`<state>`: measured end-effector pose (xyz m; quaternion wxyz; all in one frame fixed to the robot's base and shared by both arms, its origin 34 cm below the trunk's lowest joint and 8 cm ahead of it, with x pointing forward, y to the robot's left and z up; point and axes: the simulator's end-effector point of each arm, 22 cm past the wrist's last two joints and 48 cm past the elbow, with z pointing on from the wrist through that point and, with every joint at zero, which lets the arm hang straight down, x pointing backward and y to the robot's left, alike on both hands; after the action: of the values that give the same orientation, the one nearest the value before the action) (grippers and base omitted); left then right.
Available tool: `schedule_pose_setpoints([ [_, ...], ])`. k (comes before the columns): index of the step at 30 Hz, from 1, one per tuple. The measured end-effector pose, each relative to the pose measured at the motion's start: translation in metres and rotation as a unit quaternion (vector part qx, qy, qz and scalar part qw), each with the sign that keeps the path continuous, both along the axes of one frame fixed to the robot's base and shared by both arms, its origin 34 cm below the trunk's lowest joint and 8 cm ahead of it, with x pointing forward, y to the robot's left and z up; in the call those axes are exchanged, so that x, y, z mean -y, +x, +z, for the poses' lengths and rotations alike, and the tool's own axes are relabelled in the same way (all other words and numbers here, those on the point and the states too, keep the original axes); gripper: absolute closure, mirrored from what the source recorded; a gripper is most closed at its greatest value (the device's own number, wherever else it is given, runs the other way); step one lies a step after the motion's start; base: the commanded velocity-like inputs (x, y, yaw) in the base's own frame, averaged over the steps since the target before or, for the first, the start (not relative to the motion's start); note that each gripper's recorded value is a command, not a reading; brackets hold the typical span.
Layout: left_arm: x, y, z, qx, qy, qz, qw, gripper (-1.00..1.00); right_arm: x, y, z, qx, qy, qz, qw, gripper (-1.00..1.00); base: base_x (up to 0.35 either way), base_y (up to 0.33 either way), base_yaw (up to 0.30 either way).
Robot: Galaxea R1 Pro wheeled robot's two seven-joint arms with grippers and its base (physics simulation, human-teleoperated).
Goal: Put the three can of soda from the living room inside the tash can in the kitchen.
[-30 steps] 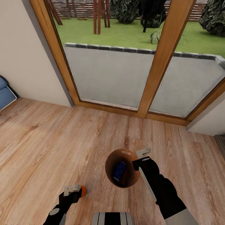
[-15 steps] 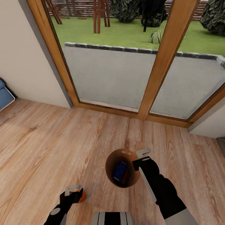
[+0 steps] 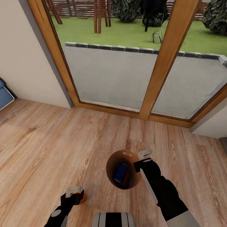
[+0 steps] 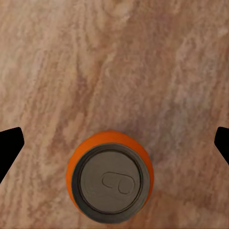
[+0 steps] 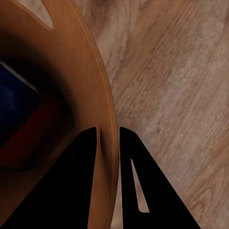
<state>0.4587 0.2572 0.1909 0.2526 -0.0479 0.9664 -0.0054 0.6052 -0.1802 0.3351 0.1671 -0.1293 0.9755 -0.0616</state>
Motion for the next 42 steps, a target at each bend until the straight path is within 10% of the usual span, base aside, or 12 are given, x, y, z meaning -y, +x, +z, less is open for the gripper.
schedule_pose_setpoints([
  [42, 0.000, 0.000, 0.000, -0.001, 0.000, 0.000, 1.0000, -1.00, 0.016, 0.018, 0.020, 0.028, 0.011, -0.034, 0.9990, 1.00, 0.000, 0.000, 0.000],
])
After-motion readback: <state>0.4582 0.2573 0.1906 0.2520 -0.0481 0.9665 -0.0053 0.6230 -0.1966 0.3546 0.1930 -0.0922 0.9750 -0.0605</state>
